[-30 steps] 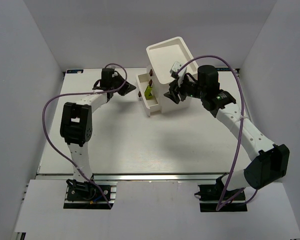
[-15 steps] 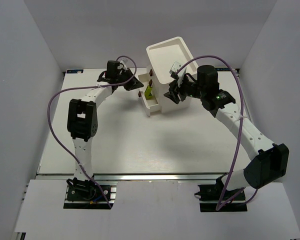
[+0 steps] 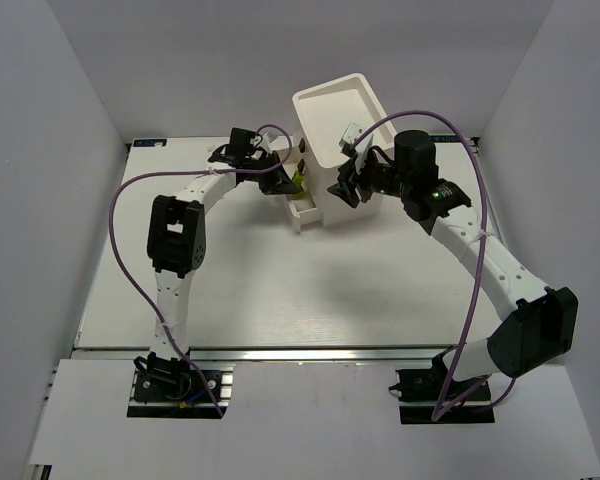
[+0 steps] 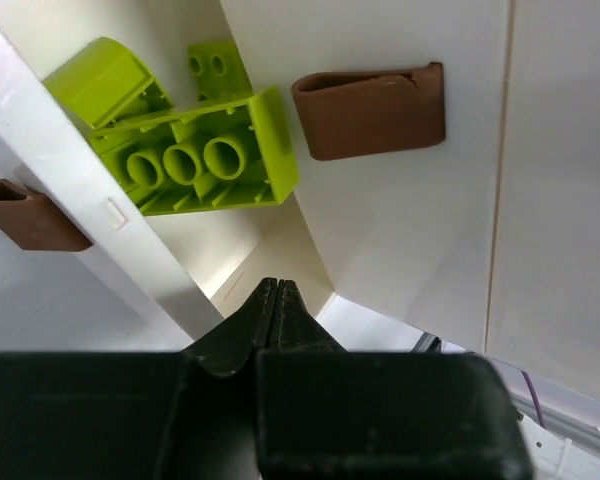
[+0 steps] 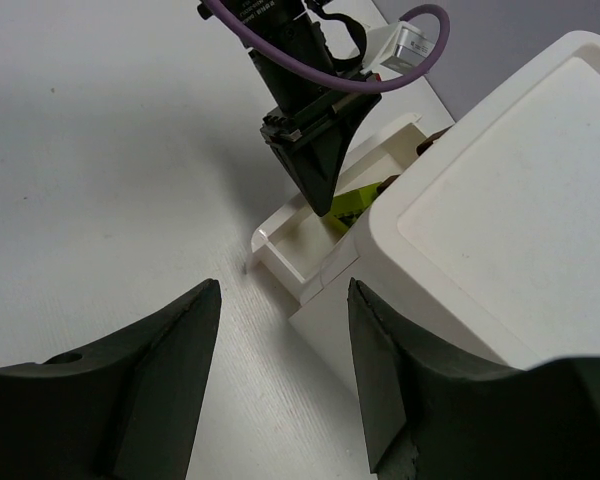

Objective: Sort the legos into containers by color

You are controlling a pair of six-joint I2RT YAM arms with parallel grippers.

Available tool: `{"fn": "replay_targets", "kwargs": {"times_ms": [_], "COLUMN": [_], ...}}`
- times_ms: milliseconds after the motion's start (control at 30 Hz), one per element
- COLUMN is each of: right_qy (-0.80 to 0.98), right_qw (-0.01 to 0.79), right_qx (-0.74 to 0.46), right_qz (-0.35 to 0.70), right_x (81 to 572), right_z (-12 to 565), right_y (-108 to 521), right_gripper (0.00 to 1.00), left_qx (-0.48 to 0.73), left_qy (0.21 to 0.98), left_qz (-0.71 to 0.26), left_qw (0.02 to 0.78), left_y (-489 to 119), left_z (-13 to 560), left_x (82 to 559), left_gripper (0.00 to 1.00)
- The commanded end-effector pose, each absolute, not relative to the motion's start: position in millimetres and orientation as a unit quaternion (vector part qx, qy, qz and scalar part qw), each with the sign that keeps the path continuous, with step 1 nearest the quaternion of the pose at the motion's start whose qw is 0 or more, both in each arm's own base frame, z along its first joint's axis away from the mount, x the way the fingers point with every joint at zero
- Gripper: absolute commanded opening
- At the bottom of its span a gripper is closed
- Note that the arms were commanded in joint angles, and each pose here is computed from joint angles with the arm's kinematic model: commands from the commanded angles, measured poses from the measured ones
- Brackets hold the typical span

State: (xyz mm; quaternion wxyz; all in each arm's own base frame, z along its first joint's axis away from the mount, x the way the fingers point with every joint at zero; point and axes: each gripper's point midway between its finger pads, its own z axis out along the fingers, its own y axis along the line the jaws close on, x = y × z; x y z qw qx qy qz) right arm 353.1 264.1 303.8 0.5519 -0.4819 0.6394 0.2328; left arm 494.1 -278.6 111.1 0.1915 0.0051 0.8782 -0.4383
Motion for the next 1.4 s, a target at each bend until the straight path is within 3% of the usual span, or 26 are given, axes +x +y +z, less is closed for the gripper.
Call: {"fn": "replay_targets", "kwargs": {"times_ms": [0,700,1067,1167,1233,1367], "right_qy": [0.625,0.623,0.622,0.625,0.625,0.624], "right_qw": [0.574,0.578,0.579,0.577,0.576,0.576], "right_qx": [-0.475,-0.476,-0.478,-0.477,-0.477,-0.479], "right_qz": [0.233,0.226,0.221,0.221,0.223,0.225], "right_x": [358,356,355,357,357,357], "right_z": [320,322,323,319,319,319], "right_y": [266,264,263,261,262,264], "right_gripper": [0.60,0.60,0.60,0.60,0.60,0.60], "left_qx": [0.031,-0.079,-0.071,-0.084,-0.100,-0.139], "left_qy": [0.877,0.874,0.842,0.838,0.844,0.857], "left_qz": [-0.436,-0.382,-0.405,-0.384,-0.348,-0.282], "left_qw": [0.200,0.290,0.350,0.378,0.396,0.408], "left_y": [-285,-270,-265,-248,-232,-196], "left_z": [123,118,178,192,196,182], "left_x": [495,562,567,565,559,551], "left_gripper": [0.09,0.11,0.12,0.14,0.21,0.22]}}
